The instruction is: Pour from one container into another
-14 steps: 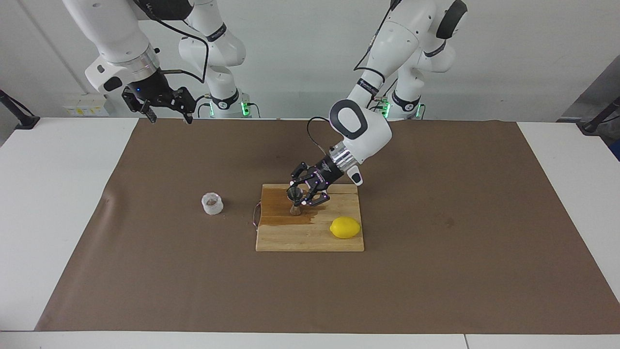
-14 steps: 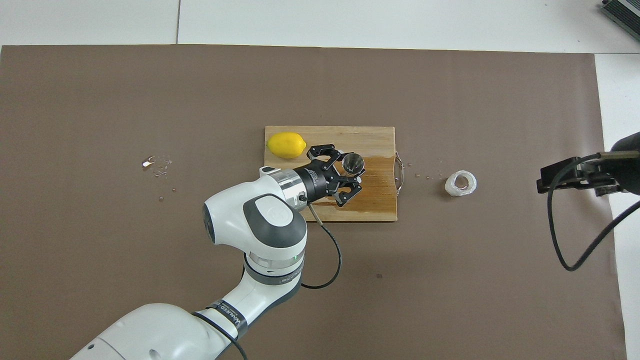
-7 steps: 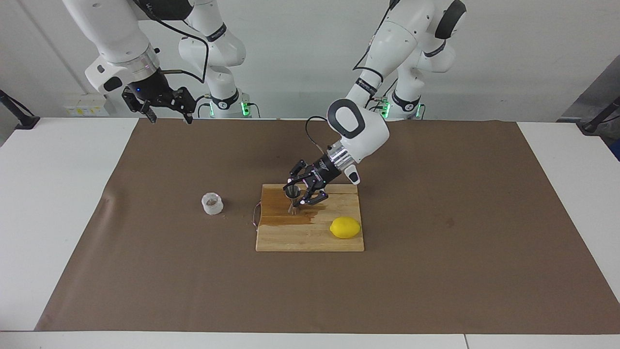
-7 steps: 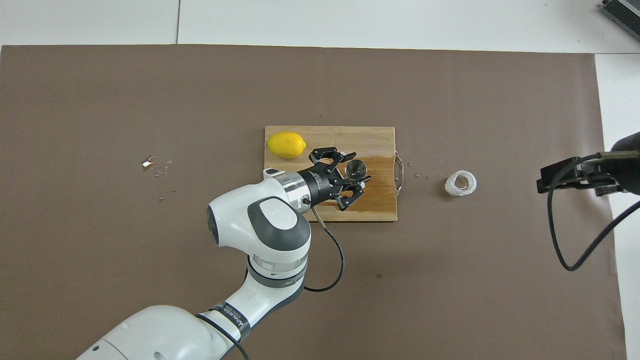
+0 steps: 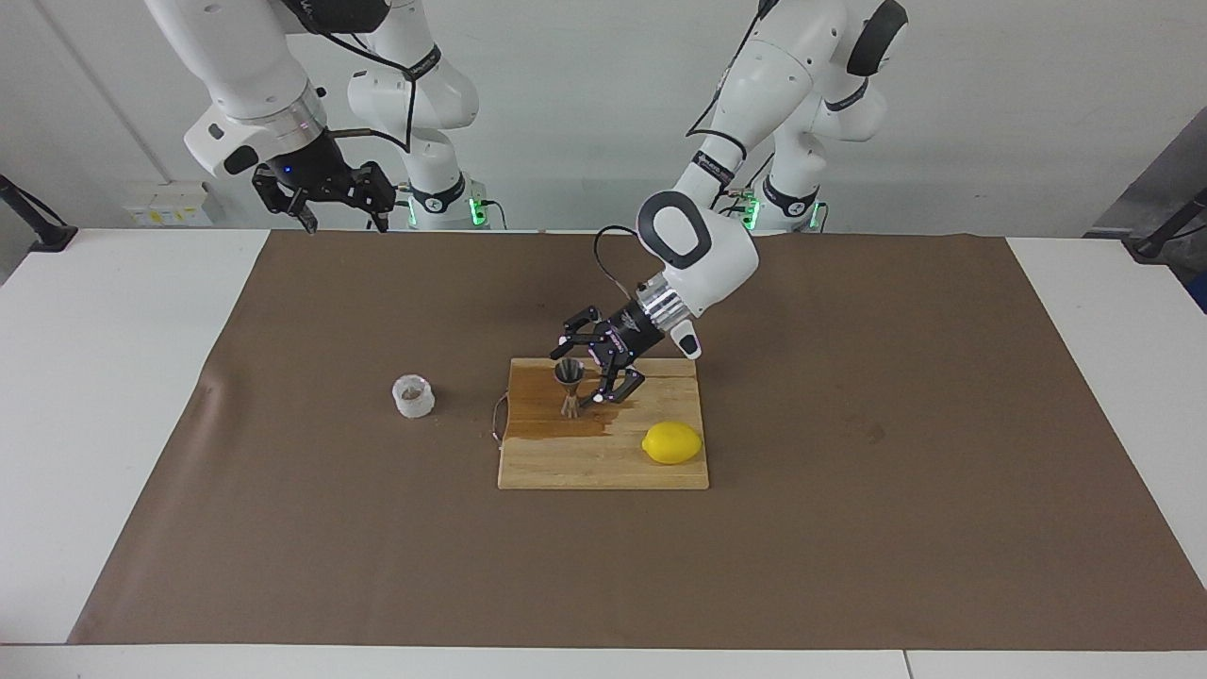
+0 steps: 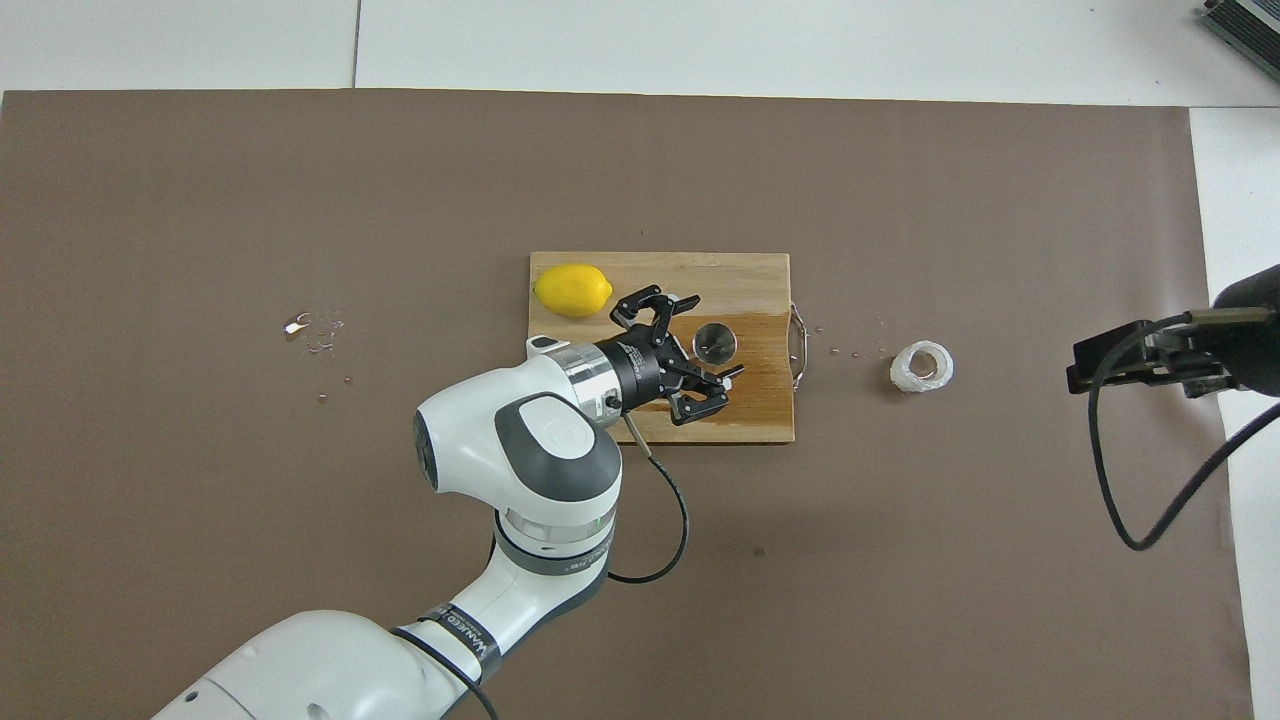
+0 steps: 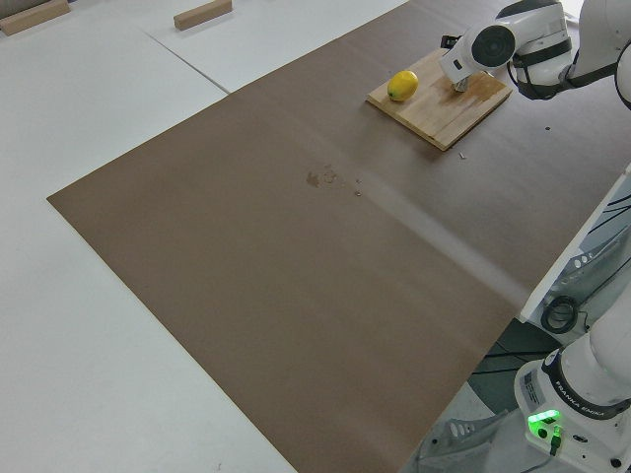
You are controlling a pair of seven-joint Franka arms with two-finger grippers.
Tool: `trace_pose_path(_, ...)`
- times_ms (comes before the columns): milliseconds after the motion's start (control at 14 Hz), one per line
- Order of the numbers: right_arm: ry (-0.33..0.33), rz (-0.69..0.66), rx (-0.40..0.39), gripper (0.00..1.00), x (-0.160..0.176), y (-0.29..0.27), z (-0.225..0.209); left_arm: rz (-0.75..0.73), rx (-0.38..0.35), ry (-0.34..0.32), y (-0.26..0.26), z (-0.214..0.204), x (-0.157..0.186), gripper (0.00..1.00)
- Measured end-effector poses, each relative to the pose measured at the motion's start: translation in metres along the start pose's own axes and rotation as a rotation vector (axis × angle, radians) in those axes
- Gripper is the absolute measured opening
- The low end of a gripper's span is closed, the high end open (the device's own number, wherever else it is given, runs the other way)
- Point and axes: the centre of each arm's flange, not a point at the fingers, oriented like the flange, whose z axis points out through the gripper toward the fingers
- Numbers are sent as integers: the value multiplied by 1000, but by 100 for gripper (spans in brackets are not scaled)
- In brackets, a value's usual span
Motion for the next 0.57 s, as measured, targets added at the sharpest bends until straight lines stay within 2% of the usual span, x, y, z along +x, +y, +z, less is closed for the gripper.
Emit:
trace_pose_path(142, 18, -51, 0, 100, -8, 10, -10, 26, -10, -35, 4, -10, -22, 100)
trace_pose_path(285, 19, -159, 3, 100, -13, 33, -13, 93, -18, -57, 6, -24, -47, 100)
trace_pose_path(427, 34, -330, 4, 100, -14, 69, -3, 167, -23, -70, 15, -42, -68, 100)
trace_pose_path(570, 78, -548, -14, 100, -9, 96, 13, 247, -12, -73, 27, -58, -82, 100)
